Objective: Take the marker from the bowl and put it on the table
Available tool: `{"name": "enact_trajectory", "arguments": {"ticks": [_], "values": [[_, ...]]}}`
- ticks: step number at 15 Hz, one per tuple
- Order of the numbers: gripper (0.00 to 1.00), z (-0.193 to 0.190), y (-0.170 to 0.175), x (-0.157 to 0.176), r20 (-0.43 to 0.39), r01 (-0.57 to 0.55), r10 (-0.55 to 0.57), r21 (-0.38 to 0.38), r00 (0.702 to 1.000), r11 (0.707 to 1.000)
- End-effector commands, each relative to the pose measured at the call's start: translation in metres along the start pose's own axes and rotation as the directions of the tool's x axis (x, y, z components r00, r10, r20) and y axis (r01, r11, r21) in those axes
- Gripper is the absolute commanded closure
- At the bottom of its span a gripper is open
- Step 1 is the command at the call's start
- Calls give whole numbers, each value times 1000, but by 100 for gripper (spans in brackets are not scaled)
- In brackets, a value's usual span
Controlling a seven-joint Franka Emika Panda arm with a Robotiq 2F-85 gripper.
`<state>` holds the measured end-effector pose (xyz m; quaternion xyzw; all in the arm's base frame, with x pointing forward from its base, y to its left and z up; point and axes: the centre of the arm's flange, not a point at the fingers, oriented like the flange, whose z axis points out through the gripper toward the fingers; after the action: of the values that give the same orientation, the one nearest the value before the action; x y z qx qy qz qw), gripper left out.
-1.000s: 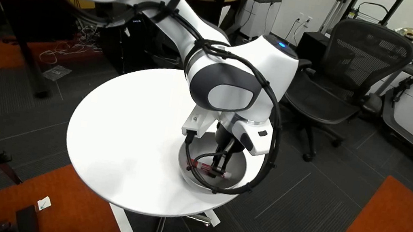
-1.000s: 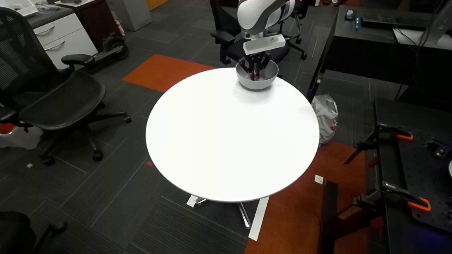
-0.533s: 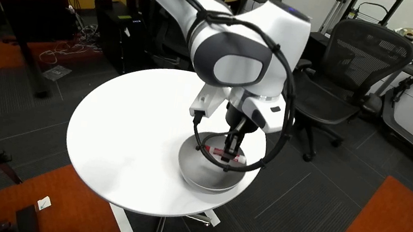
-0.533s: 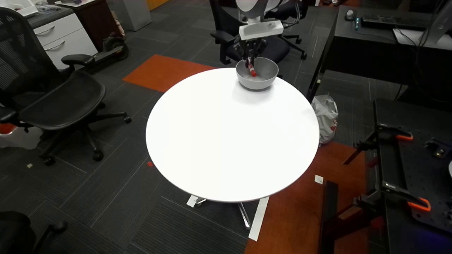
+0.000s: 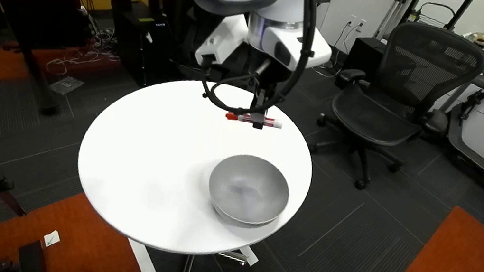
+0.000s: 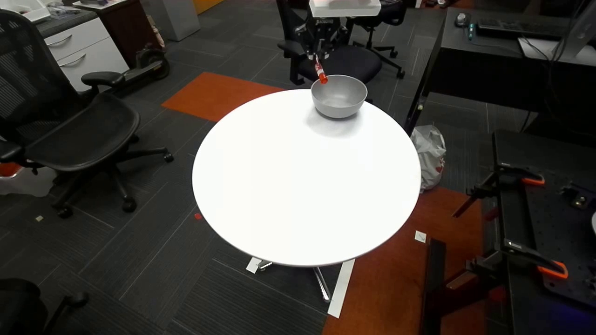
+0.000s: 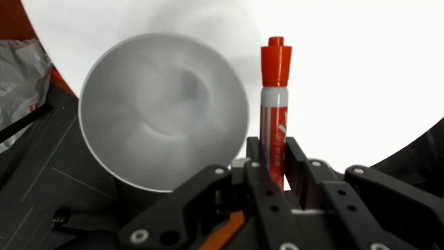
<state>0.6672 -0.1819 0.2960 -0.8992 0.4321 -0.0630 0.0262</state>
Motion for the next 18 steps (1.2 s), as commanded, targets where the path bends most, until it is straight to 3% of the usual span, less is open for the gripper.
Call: {"name": "enact_trajectory", "arguments": {"ticks": [1,7,10,18], "values": [[95,-17,-15,-74,8,-5,4,69,1000,998],[95,-1,-80,-168,51,14,-23,183,998,983],[95,16,-109,-201,71,46,-61,195,996,980],[95,75,-141,-229,135,113,-133,147,982,983]]}}
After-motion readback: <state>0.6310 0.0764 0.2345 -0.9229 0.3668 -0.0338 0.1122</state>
